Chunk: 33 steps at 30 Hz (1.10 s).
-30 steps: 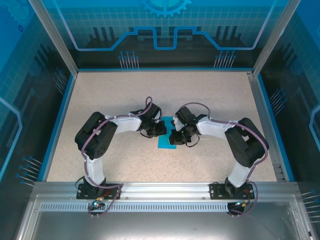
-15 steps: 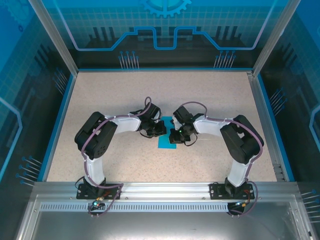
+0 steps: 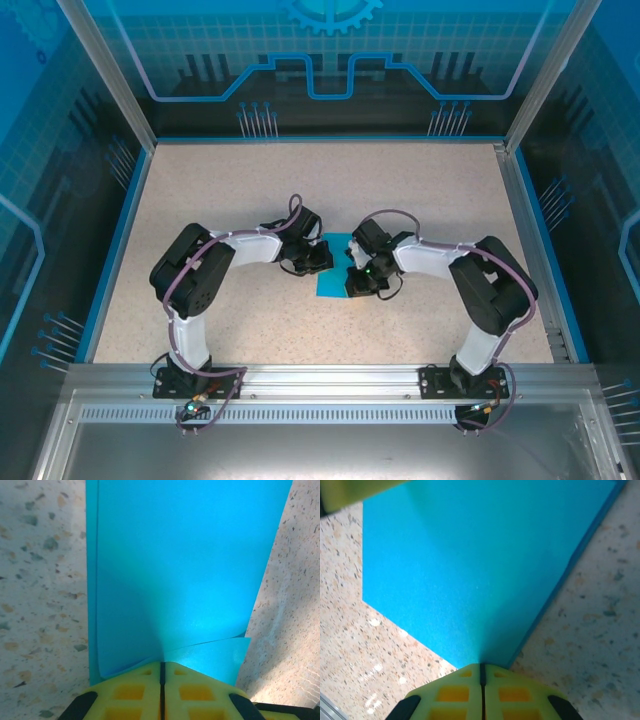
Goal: Fold a paper plane with a square sheet of paper (pick it up from the middle)
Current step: Fold the triangle a second time at the center of the table.
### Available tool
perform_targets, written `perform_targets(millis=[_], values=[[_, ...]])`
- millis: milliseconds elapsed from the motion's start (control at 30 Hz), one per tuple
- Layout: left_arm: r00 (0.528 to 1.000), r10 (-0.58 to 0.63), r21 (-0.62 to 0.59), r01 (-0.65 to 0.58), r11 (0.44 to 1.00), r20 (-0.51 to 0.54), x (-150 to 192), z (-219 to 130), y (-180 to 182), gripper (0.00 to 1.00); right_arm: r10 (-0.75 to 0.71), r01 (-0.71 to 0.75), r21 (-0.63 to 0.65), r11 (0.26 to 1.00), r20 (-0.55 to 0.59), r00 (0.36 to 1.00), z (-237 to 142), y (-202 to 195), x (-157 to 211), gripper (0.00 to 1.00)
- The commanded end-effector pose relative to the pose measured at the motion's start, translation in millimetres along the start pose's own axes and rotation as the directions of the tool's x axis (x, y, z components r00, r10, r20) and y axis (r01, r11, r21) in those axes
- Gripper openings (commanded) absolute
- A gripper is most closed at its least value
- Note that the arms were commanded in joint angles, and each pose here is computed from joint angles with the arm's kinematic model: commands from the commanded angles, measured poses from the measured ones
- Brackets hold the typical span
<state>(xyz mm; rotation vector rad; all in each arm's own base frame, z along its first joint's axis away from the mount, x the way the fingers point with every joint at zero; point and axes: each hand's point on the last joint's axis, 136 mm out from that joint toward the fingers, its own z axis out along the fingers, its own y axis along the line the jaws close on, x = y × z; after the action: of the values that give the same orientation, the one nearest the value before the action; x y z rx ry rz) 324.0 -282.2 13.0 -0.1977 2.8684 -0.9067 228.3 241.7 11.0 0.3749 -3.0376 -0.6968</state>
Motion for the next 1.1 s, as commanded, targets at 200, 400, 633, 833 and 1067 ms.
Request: perform_targets(millis=[200, 400, 633, 833, 1067], values=[[0.996, -0.068, -0.094, 0.062, 0.994, -0.059, 17.2, 16.7, 32.5, 0.09, -0.015, 0.018, -0.026, 1.0, 0.119, 0.993, -31.2, 19.1, -24.2, 0.07], [0.996, -0.064, -0.079, 0.059, 0.995, -0.062, 15.2, 17.1, 27.7, 0.09, 0.003, 0.0, -0.034, 0.999, 0.092, 0.996, -10.2, 19.0, -38.9, 0.06], [0.997, -0.048, -0.073, 0.043, 0.996, -0.058, 12.6, 14.5, 22.3, 0.09, 0.034, -0.034, 0.019, 0.999, 0.025, 0.999, 4.8, -2.5, -19.1, 0.06], [0.998, -0.031, -0.076, 0.027, 0.997, -0.053, 10.3, 10.8, 19.9, 0.09, 0.073, -0.073, 0.045, 0.996, 0.004, 0.997, 5.1, -17.8, -3.8, 0.06], [0.999, 0.011, 0.032, -0.01, 0.999, -0.035, 8.4, -1.7, -10.2, 0.1, 0.111, -0.111, 0.028, 0.993, -0.006, 0.994, 11.4, -21.8, 2.0, 0.05]])
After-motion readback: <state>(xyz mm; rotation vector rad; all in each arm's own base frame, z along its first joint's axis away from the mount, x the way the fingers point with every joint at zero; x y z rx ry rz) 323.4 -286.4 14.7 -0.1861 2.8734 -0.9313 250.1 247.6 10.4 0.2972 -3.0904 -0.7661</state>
